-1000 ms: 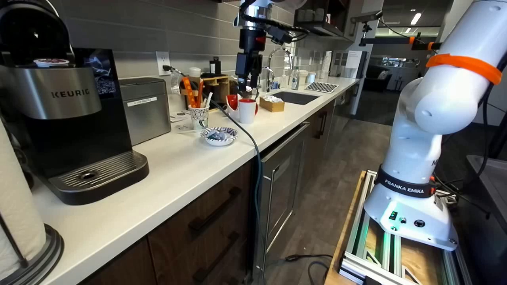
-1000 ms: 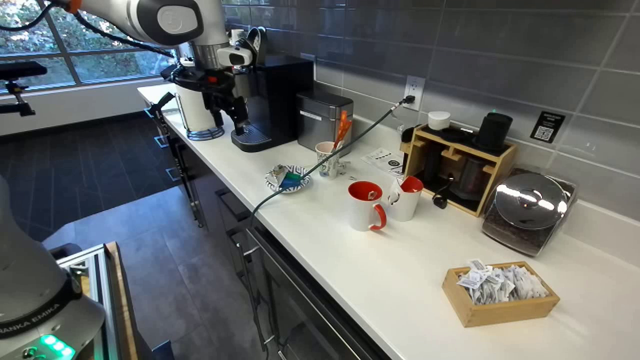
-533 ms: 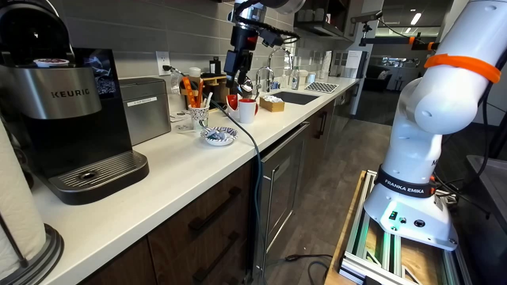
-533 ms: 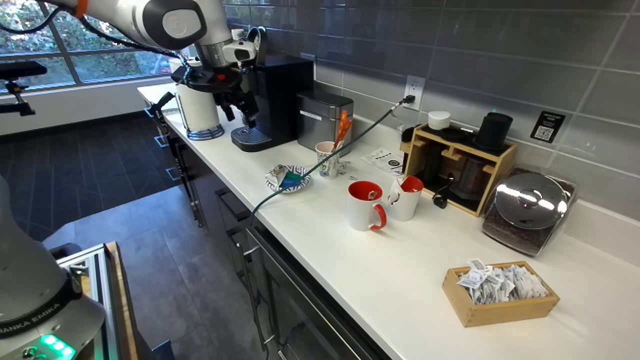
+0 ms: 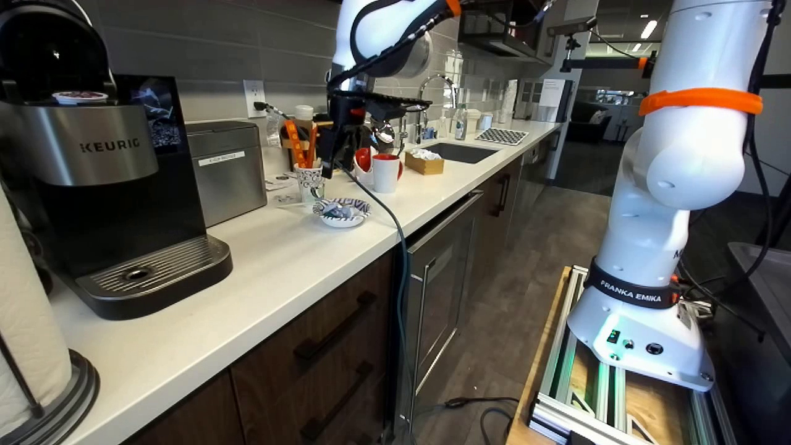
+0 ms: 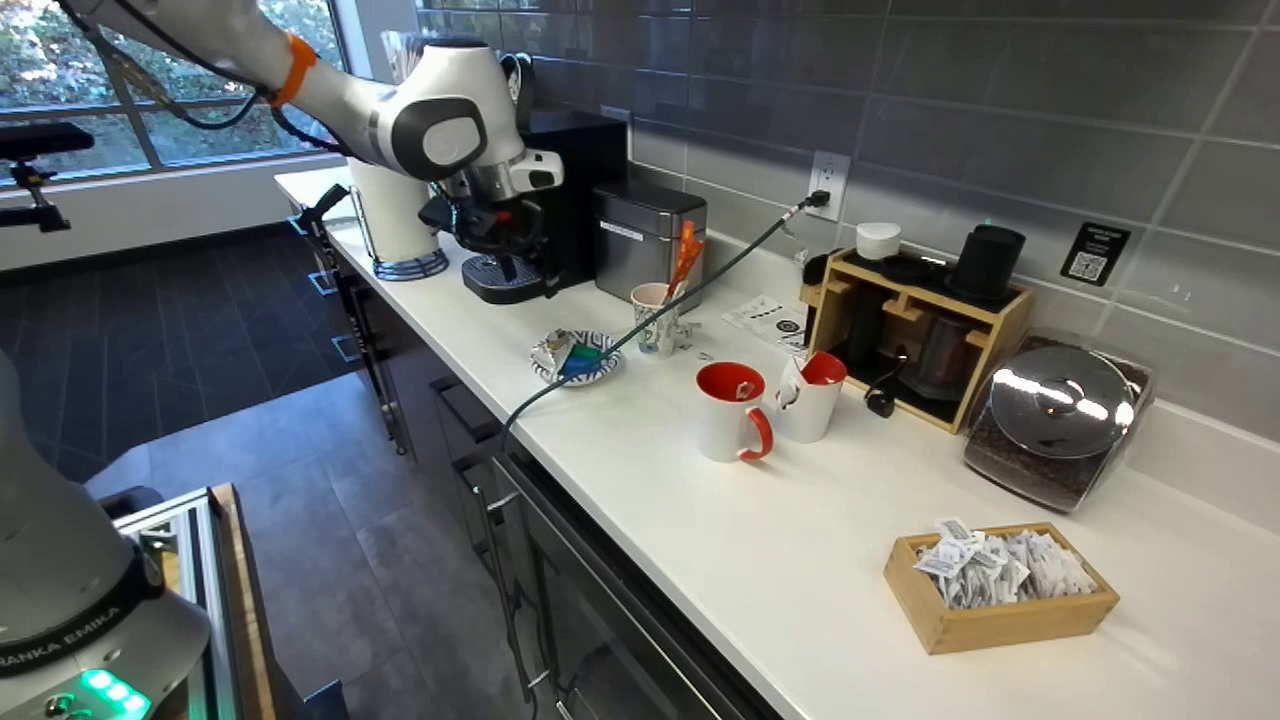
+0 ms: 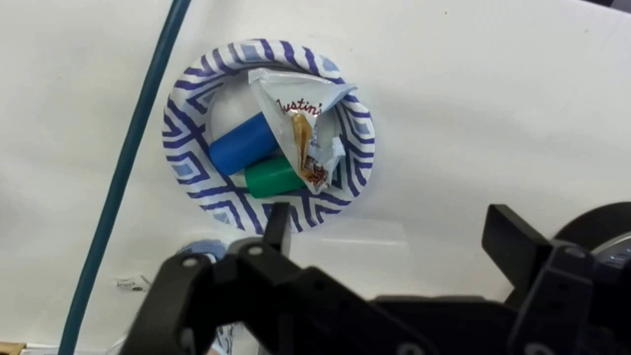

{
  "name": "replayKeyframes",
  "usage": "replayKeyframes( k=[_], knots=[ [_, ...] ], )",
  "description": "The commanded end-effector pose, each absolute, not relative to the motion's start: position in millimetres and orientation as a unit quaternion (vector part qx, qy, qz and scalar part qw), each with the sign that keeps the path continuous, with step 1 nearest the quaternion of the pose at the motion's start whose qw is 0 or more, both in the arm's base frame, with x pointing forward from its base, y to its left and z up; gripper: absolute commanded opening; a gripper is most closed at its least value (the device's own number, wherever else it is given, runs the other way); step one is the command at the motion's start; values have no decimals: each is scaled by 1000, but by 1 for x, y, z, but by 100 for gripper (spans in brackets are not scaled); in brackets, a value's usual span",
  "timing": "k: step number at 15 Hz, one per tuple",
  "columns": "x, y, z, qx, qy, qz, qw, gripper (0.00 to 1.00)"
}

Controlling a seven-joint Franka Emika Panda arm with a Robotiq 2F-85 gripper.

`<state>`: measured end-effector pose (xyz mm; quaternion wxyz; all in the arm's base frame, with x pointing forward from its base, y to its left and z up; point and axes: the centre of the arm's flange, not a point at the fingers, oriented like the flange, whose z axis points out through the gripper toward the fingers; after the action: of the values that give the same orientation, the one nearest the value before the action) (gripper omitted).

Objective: Put the white item in the cup

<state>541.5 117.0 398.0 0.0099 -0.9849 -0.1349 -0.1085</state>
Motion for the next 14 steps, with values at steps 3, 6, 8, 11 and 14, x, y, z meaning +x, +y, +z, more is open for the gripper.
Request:
replayKeyframes(
  k=[3, 6, 8, 11, 14],
  knots=[
    [562, 123, 372, -987, -123, -98, 12, 100],
    [569, 127, 368, -984, -110, -141, -2, 100],
    [578, 130, 360, -975, -107, -193, -21, 100],
    [588, 126, 343, -966, -90, -243, -27, 100],
    [596, 117, 322, -966, -61, -248, -43, 100]
  ],
)
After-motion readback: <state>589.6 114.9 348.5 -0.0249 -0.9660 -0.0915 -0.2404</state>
